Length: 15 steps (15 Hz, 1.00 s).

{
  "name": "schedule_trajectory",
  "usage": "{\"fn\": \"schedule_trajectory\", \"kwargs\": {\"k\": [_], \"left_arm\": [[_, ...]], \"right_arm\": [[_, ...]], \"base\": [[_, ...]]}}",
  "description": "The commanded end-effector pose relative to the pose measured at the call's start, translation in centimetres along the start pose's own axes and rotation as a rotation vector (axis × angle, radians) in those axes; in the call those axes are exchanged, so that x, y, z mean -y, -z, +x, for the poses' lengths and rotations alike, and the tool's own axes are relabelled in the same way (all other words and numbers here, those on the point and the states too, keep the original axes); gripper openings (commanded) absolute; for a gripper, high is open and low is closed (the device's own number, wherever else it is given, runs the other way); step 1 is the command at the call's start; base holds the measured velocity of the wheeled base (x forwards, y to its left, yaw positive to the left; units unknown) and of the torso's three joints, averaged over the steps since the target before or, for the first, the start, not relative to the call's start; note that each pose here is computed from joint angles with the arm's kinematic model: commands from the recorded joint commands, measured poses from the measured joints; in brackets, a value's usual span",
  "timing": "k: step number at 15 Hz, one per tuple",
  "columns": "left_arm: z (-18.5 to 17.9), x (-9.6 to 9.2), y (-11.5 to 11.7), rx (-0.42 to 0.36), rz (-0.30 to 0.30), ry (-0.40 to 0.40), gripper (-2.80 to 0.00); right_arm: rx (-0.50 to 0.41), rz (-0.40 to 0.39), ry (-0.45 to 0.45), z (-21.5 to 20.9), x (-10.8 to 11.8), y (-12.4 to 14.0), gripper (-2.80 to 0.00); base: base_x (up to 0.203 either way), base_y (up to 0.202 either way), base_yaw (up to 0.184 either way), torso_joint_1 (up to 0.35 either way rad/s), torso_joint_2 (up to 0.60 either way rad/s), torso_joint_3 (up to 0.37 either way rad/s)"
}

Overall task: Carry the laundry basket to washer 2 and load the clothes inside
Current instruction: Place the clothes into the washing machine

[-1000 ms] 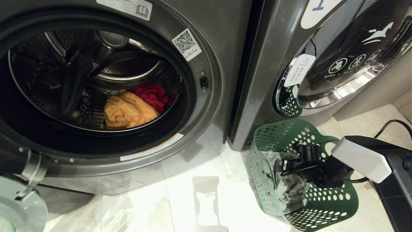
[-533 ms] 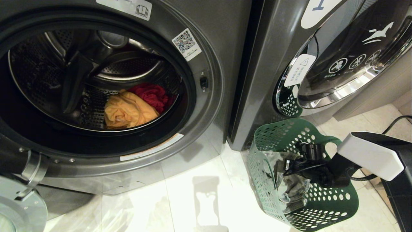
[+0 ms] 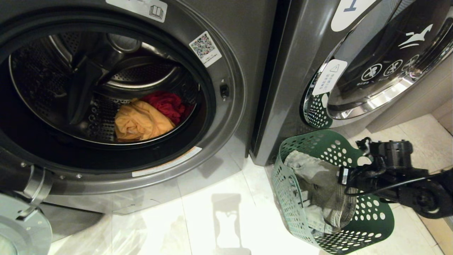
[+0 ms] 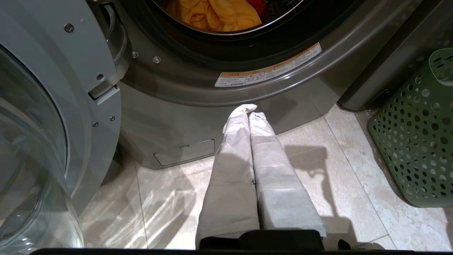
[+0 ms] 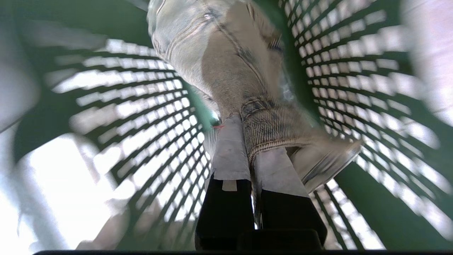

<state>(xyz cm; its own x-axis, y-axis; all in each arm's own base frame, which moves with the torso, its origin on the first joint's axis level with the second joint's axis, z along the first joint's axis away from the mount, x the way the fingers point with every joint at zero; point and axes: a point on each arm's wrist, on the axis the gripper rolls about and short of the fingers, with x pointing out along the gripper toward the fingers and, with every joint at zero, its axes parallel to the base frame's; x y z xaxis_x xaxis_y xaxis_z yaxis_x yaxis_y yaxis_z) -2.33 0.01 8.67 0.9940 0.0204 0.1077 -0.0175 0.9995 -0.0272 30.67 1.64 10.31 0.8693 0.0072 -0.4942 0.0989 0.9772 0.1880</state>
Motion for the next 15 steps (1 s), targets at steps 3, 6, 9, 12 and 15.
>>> {"fn": "schedule_trajectory", "kwargs": {"k": [3, 6, 9, 12, 15], "left_arm": [[0.2, 0.0, 1.1, -0.039, 0.000, -0.002, -2.80], [0.2, 0.0, 1.1, -0.039, -0.001, -0.002, -2.80], [0.2, 0.0, 1.1, -0.039, 0.000, -0.002, -2.80], [0.2, 0.0, 1.1, -0.039, 0.000, -0.002, -2.80], [0.2, 0.0, 1.1, -0.039, 0.000, -0.002, -2.80]], "right_arm": [[0.251, -0.024, -0.039, -15.3, -1.0, -3.6, -2.80], [0.323, -0.073, -0.045, -23.1, -0.6, -3.8, -2.80], [0.390, -0.186, -0.013, -29.2, 0.0, -3.6, -2.80], [0.458, -0.346, 0.085, -31.0, 0.4, -3.5, -2.80], [0.465, -0.419, 0.098, -31.0, 0.4, -3.4, -2.80]], "base": [[0.000, 0.000, 0.000, 0.000, 0.00, 0.000], [0.000, 0.000, 0.000, 0.000, 0.00, 0.000], [0.000, 0.000, 0.000, 0.000, 0.00, 0.000], [0.000, 0.000, 0.000, 0.000, 0.00, 0.000], [0.000, 0.000, 0.000, 0.000, 0.00, 0.000]]}}
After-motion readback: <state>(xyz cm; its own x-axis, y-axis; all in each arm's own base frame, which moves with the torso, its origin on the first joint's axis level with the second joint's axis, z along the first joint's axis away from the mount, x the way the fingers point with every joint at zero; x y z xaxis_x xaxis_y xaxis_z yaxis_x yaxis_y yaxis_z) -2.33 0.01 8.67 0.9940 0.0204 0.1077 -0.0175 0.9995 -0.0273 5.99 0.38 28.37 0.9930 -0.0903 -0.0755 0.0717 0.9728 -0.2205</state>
